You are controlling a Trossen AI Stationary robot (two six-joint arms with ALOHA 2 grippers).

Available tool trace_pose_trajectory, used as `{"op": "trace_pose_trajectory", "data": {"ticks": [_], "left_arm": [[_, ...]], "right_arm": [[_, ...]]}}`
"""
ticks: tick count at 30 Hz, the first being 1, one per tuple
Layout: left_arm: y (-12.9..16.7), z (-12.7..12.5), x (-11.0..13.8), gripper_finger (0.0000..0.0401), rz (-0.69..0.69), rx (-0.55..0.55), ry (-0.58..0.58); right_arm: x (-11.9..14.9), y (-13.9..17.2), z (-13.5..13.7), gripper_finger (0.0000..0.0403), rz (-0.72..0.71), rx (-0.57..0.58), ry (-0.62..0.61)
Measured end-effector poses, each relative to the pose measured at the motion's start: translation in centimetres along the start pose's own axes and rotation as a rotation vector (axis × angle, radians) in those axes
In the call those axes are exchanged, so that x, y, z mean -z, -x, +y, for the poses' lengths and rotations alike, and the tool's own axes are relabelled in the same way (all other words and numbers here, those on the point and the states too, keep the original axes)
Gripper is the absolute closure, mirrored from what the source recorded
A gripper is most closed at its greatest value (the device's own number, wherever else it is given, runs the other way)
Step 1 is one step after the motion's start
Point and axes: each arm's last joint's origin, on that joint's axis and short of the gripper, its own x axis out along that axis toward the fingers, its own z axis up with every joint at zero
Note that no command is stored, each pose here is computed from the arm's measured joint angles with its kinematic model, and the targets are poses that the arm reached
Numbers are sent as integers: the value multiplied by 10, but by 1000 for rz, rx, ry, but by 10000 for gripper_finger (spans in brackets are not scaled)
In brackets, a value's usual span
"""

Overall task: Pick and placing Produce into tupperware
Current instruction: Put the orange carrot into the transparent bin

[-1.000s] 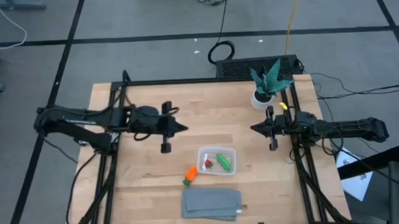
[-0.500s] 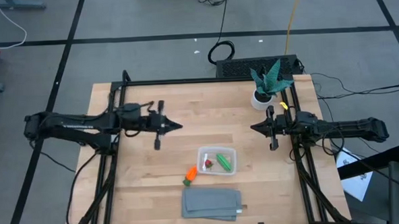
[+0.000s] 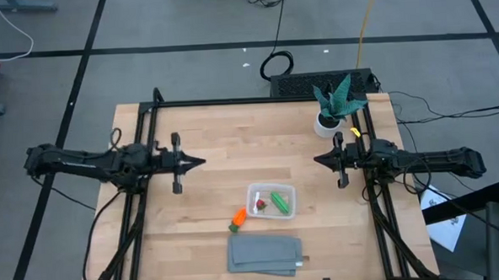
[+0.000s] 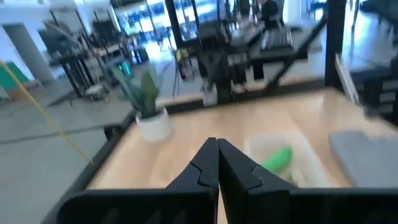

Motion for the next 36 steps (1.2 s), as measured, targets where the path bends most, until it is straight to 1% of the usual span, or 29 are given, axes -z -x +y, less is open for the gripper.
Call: {"op": "trace_pose_trajectory", "data": {"ticks": [2, 3, 5, 7, 9, 11, 13, 17, 28, 34, 36], "left_arm": [[0, -4, 15, 401, 10, 8, -2], [0, -6, 20, 401, -7, 7, -1], [3, -6, 24, 401, -77, 6, -1], [6, -6, 31, 401, -109, 19, -1], [9, -6, 35, 401, -133, 51, 9], [11, -5, 39, 401, -140, 82, 32], [12, -5, 41, 401, -139, 87, 60], [11, -7, 48, 401, -115, 107, 75], [11, -8, 51, 401, -88, 118, 166], [11, -8, 52, 394, -85, 117, 132], [11, -8, 51, 392, -91, 117, 156]], "right_arm": [[0, 0, 0, 403, 0, 0, 0], [0, 0, 0, 403, 0, 0, 0], [0, 0, 0, 403, 1, 0, 0], [0, 0, 0, 403, 1, -6, 0], [0, 0, 1, 403, 2, -35, 3], [0, 0, 2, 403, -2, -55, 5], [-1, 0, 2, 403, -5, -54, 5], [-1, 0, 2, 403, -5, -53, 4], [-1, 0, 1, 403, -4, -51, 5], [-1, 0, 1, 403, -4, -50, 5], [-1, 0, 1, 403, -4, -50, 5]]}}
